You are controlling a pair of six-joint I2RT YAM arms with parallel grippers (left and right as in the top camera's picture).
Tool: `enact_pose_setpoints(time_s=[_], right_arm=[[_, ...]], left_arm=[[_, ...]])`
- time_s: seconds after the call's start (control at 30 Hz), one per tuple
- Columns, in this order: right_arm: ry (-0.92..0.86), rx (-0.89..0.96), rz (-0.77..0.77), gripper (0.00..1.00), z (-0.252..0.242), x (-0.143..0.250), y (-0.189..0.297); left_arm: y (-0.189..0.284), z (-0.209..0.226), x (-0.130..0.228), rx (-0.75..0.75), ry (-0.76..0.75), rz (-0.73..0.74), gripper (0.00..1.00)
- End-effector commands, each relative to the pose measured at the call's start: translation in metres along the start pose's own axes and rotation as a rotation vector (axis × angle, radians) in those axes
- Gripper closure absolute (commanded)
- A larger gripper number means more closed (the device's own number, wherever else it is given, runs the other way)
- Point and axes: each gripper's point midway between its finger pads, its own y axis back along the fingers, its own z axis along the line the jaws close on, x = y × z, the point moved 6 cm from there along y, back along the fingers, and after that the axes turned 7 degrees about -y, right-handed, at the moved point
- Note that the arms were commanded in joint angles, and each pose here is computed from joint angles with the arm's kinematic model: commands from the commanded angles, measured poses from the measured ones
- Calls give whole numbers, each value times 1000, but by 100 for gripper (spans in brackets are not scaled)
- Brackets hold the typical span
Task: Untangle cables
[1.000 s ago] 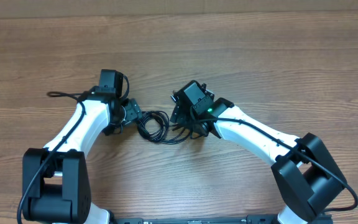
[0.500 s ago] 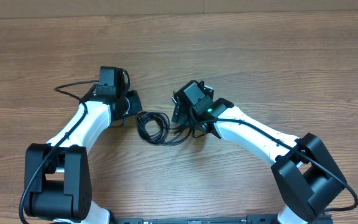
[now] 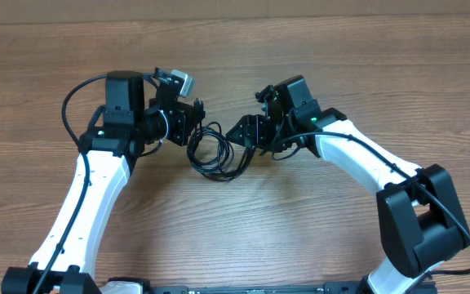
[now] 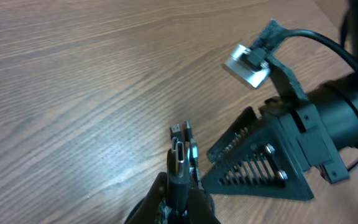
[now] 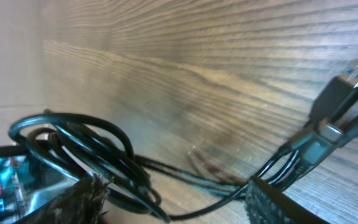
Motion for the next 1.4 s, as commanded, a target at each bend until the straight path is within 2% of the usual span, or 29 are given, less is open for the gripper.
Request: enact_pose_setpoints(time_s=[0.0,0.03,0.1,0.13,0.17,0.23,0.27,0.33,0.5,0.67,0.8,0.9,0.97,1.13,1.17,1.2,1.23,1.33,1.37], right_arm=[[35,-44,20,30,7,4,8],[10,5,12,29,0,5,8],[-4,25,14,29,-3,6,8],[-27,29,18,29,-4,7,8],[-122,68,9,30,-9,8,8],[-338,186,-36,37,-25,10,10],[-460,243,-58,43,-33,12,12],[-552,262,-53,47,-35,17,12],[-631,279,-43,52,-25,30,1],[-803,371,-146,51,-10,52,-20],[-895,403,-251,51,-1,64,-31],[-941,386,-287,51,3,65,-34],[-972,350,-338,51,8,60,-36],[-962,248,-388,53,23,49,-42],[-967,248,-392,55,25,51,-43],[-954,254,-405,55,26,53,-44],[-946,261,-412,57,26,55,-45],[-919,307,-375,60,29,74,-51],[-913,330,-365,60,29,80,-52]], left_arm=[[6,-3,-3,-27,45,14,96],[3,13,10,-156,152,84,96],[1,25,20,-246,241,125,96],[0,33,27,-315,335,146,96],[-3,42,37,-394,482,169,96],[-11,50,50,-450,659,190,96],[-18,55,58,-471,732,211,96],[-29,64,71,-503,795,250,96],[-38,81,87,-601,796,290,96],[-29,99,87,-642,825,250,96],[-15,122,101,-700,971,226,96],[-15,128,107,-665,1035,229,93],[-24,126,108,-603,1051,238,96],[-26,127,109,-604,1051,239,96],[-26,127,109,-604,1050,239,93],[-26,127,109,-598,1030,240,84],[-27,127,107,-580,1007,240,82],[-34,124,96,-463,865,226,84],[-34,124,96,-462,852,230,78]])
